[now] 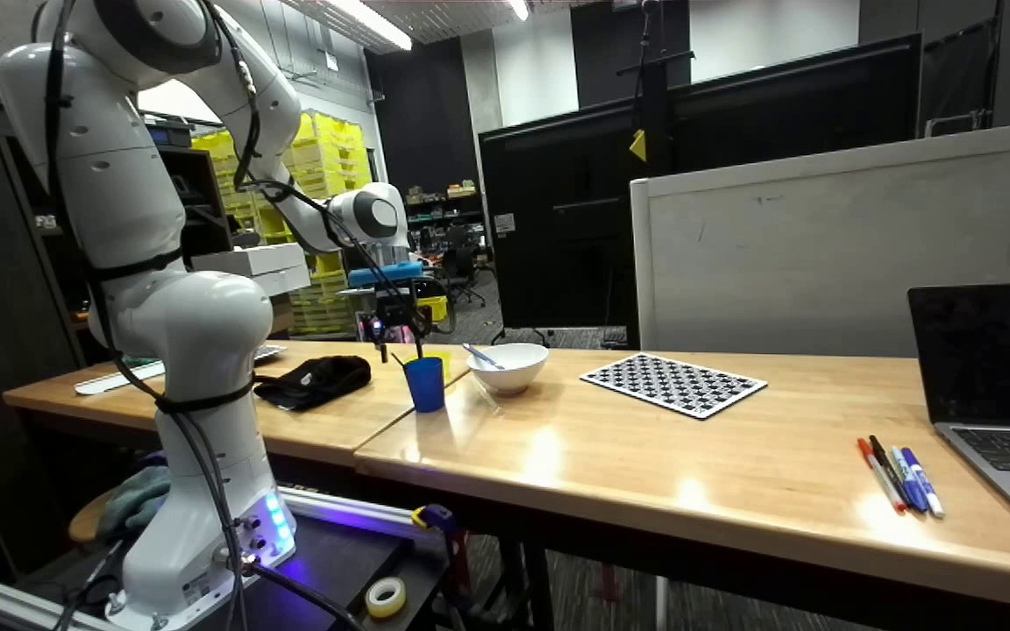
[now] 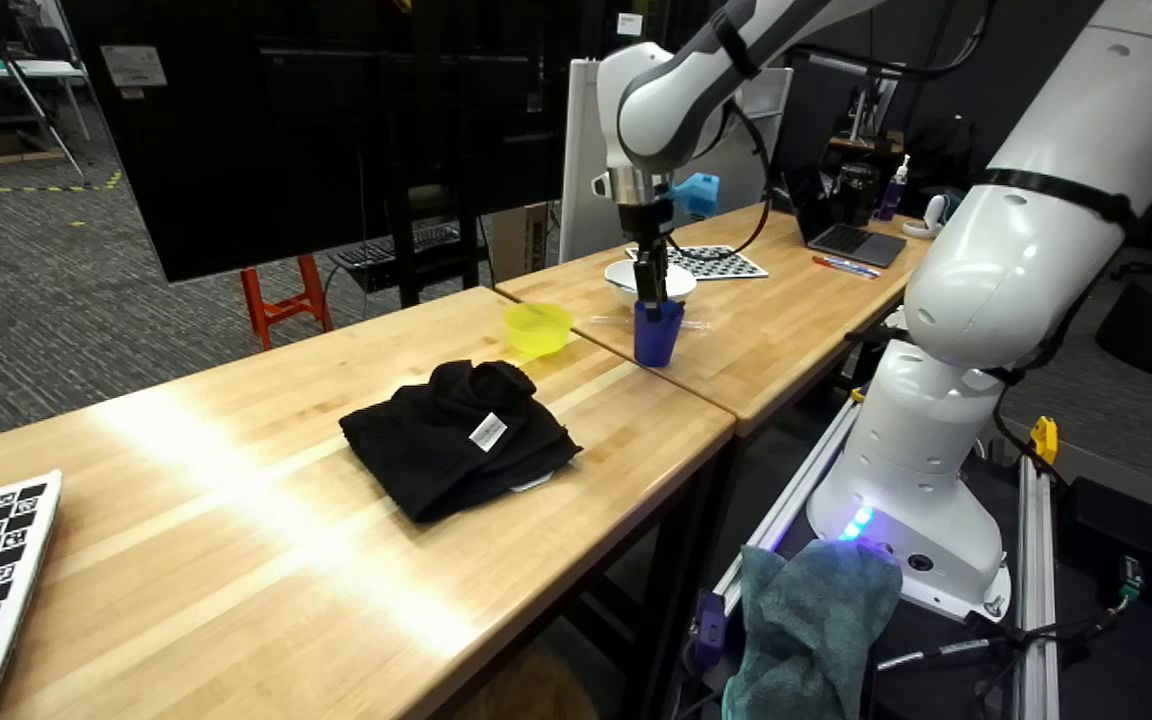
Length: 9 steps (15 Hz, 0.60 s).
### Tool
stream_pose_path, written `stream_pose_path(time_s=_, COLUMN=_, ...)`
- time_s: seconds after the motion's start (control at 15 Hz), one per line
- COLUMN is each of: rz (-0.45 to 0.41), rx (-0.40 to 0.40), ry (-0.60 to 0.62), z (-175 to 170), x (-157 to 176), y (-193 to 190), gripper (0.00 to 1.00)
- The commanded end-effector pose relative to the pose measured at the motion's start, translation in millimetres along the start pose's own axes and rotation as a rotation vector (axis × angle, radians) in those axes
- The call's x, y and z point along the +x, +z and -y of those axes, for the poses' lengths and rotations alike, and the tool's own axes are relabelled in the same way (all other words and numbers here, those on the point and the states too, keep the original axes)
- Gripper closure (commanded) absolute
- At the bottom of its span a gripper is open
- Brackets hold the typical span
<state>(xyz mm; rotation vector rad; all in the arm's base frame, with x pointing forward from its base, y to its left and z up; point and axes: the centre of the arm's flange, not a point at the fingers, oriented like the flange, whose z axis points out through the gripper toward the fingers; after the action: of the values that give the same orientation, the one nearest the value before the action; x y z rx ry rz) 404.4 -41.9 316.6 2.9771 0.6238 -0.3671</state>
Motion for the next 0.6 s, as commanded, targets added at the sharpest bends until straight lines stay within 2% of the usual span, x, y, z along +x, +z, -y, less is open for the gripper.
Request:
stream_pose_path(time_s=0.0, rz=0.028, rx=0.0, ry=0.006, z=4, x=-6, y=-7, gripper=0.0)
stream_pose_path(time_s=0.53, rz=0.104, rx=0.028, ry=0.02, z=11, x=-21, y=-5, gripper=0.0)
